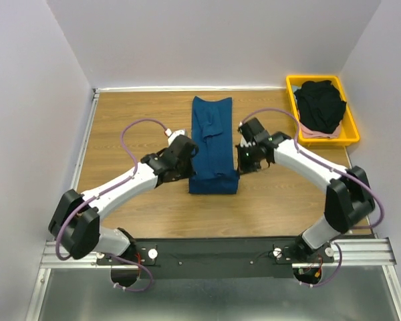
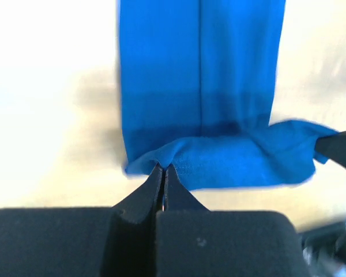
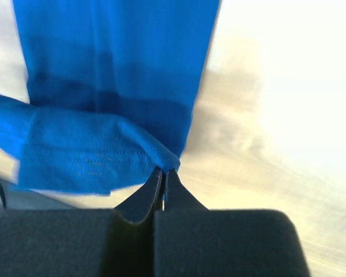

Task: Fold and stack the t-shirts
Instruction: Fold the tshirt

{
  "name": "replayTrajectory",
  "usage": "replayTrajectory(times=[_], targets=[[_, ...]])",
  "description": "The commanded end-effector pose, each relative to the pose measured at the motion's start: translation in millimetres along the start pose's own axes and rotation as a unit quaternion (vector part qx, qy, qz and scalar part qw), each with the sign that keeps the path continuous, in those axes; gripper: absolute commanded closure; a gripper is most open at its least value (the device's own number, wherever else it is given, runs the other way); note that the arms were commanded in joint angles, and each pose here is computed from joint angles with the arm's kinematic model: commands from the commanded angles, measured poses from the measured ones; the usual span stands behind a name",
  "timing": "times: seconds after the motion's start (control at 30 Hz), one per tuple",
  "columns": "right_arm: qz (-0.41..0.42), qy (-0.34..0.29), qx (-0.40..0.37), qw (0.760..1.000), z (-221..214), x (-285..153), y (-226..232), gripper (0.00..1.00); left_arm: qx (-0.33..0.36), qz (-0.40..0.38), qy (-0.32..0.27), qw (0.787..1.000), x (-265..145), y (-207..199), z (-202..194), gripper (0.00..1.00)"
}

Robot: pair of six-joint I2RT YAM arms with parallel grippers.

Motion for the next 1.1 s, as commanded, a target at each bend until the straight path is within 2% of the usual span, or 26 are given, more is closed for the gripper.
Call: replayTrajectory(times=[0.0, 0.03, 0.2, 0.3, 0.6, 0.9, 0.93, 1.07], targets=[[-0.037, -0.061, -0.037, 0.997, 65, -2, 1, 0.99, 0.040, 0.028, -0.091, 0.995, 24, 13, 60, 1.00], [-0.045, -0.055, -0.038, 0.997, 73, 9, 1, 0.99, 0.049, 0.028, -0.106, 0.993, 26, 12, 74, 1.00], [-0.064, -0.102, -0.042, 0.992, 135, 25, 10, 0.99, 0.057, 0.047, -0.136, 0.988, 58, 23, 123, 1.00], [-0.067, -0.112, -0.037, 0.991, 153, 30, 8, 0.99, 0.059, 0.059, -0.152, 0.985, 72, 32, 143, 1.00], [-0.079, -0.126, -0.015, 0.989, 186, 52, -8, 0.99, 0.075, 0.066, -0.169, 0.980, 102, 52, 176, 1.00], [-0.081, -0.127, -0.008, 0.989, 198, 80, -14, 0.99, 0.090, 0.052, -0.148, 0.983, 138, 60, 177, 1.00], [-0.082, -0.124, -0.008, 0.989, 199, 86, -15, 0.98, 0.091, 0.050, -0.146, 0.984, 141, 59, 176, 0.99], [-0.075, -0.121, -0.004, 0.990, 201, 91, -12, 0.87, 0.090, 0.047, -0.143, 0.985, 147, 59, 174, 0.68]])
Point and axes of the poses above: each gripper's point midway between its finger pads, its own x axis out along the fingers, its own y axis along the line the jaws close on, z = x × y, the point moved 3 cm from there along -x, back along the fingers, and after that the axes turned 11 degrees about x, right-handed, at the moved point
